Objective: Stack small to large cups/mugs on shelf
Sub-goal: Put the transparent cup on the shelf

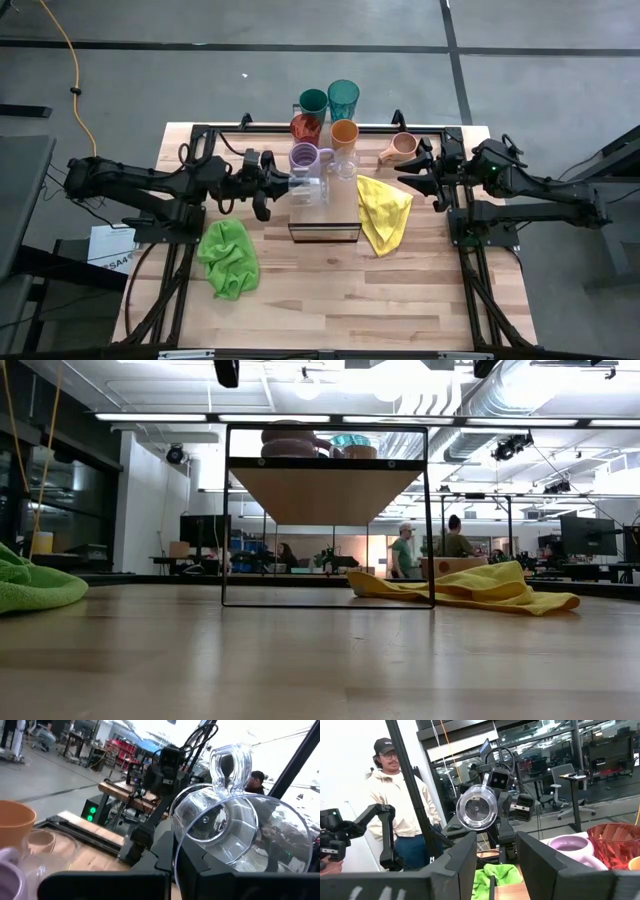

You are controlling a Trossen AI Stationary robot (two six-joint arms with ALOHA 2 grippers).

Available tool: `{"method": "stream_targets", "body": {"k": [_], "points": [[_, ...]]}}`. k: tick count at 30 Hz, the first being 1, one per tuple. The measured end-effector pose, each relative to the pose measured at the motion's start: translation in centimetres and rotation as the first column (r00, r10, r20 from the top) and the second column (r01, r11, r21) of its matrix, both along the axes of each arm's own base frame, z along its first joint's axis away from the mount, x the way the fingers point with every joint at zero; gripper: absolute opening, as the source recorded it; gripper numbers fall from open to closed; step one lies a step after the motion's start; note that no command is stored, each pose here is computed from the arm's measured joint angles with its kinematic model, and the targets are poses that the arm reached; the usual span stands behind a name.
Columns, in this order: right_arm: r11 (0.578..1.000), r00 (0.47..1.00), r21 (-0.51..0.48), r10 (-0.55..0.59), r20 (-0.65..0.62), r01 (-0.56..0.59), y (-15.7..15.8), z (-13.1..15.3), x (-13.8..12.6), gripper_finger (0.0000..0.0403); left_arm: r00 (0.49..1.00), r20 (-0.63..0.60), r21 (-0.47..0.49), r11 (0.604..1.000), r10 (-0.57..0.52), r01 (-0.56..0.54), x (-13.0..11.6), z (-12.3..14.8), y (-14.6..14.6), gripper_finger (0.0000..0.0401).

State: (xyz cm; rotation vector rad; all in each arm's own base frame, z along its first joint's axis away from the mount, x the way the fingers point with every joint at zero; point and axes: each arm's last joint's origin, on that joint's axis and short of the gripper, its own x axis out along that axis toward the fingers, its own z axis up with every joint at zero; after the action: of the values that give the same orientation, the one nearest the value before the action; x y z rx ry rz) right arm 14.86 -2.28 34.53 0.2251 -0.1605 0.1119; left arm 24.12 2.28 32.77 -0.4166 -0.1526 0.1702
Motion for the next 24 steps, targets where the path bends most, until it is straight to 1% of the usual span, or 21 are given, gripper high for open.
{"method": "stream_targets", "body": {"k": [2, 4, 7, 10, 12, 14, 17, 20, 24], "points": [[1.000, 1.000, 0.000, -0.005, 0.000, 0.005, 0.0, 0.0, 0.0, 0.0131, 0.999, -0.050, -0.009, 1.000, -0.019, 0.018, 0.1, 0.2, 0.0, 0.0000], [1.000, 1.000, 0.002, -0.010, 0.000, 0.010, 0.0, 0.0, 0.0, 0.0131, 0.989, -0.144, -0.008, 1.000, -0.030, 0.029, 0.1, 1.2, -0.1, 0.0000], [1.000, 1.000, -0.002, -0.011, 0.000, 0.011, 0.0, 0.0, 0.0, 0.0131, 0.952, -0.305, 0.024, 1.000, 0.009, -0.001, 0.2, 3.3, 0.0, 0.0000], [1.000, 1.000, -0.007, -0.012, 0.001, 0.012, 0.0, 0.0, 0.0, 0.0131, 0.878, -0.478, 0.044, 0.999, 0.023, -0.003, 0.3, 5.2, 0.3, 0.0000], [1.000, 1.000, -0.006, -0.012, -0.004, 0.012, 0.0, 0.0, 0.0, 0.0131, 0.834, -0.550, 0.051, 0.999, 0.038, -0.012, 0.2, 6.9, 0.6, 0.0000], [1.000, 1.000, -0.006, -0.012, -0.006, 0.012, 0.0, -0.1, 0.0, 0.0131, 0.775, -0.630, 0.051, 0.999, 0.046, -0.018, 0.5, 8.0, 0.6, 0.0000], [1.000, 1.000, -0.005, -0.012, -0.010, 0.012, 0.0, -0.1, 0.0, 0.0131, 0.672, -0.736, 0.072, 0.996, 0.087, -0.050, 1.4, 8.8, 0.9, 0.0000], [1.000, 1.000, -0.005, -0.012, -0.012, 0.012, 0.0, -0.1, 0.0, 0.0131, 0.586, -0.805, 0.076, 0.996, 0.093, -0.053, 2.3, 9.5, 1.0, 0.0000], [1.000, 1.000, -0.004, -0.012, -0.014, 0.012, 0.0, -0.1, 0.0, 0.0131, 0.454, -0.887, 0.068, 0.996, 0.088, -0.061, 4.0, 8.8, 1.7, 0.0000]]}}
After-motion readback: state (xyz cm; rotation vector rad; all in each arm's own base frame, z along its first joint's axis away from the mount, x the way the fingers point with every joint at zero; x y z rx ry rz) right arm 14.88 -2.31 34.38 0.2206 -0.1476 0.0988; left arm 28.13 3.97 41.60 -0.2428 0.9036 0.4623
